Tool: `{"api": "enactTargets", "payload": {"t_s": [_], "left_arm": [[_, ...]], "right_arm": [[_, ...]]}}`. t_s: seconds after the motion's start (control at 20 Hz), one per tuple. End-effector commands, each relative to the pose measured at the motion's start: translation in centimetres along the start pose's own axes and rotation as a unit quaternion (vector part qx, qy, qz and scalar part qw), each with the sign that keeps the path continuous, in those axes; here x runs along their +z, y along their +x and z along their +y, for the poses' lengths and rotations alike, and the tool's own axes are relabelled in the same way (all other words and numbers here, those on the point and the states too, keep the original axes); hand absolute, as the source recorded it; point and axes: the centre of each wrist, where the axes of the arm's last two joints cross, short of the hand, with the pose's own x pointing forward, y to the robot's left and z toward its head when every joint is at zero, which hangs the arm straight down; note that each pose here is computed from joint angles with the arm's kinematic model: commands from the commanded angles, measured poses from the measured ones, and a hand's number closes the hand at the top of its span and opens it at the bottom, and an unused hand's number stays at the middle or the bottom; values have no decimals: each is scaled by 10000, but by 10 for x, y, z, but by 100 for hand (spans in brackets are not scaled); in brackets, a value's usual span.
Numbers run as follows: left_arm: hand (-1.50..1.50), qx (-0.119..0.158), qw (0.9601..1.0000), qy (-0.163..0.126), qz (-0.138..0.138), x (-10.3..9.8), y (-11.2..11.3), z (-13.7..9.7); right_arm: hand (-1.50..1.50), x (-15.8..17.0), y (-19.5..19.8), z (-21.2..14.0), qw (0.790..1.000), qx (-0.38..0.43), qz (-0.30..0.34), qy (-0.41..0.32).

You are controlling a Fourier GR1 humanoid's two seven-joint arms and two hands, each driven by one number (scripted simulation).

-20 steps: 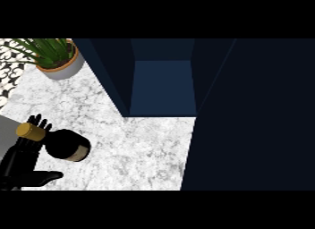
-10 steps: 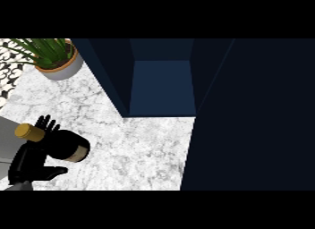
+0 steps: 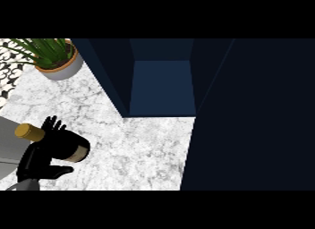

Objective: Pick up the wine, place it into the cabinet and close the cabinet

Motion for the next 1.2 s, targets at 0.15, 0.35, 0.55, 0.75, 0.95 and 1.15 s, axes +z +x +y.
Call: {"api": "enactTargets", "payload": {"t_s": [0.15,0.35,0.55,0.75,0.95,1.15], "left_arm": [[150,403,9991,-29,-95,-20,-12,-14],[150,372,9981,-423,-256,-15,-1,3],[150,-450,9922,-925,-702,-28,-4,-26],[150,-645,9878,-1002,-1007,-26,-11,-39],[150,-711,9874,-662,-1252,-32,-22,-77],[150,-881,9845,-445,-1450,-52,-21,-123]], "right_arm": [[-150,25,5,4,9990,-223,121,364],[-150,21,12,-1,9994,-197,65,272],[-150,8,8,-5,9996,-218,20,193],[-150,18,3,-4,9994,-184,166,251],[-150,19,7,-2,9997,-149,74,193],[-150,18,1,-3,9996,-206,105,180]]}}
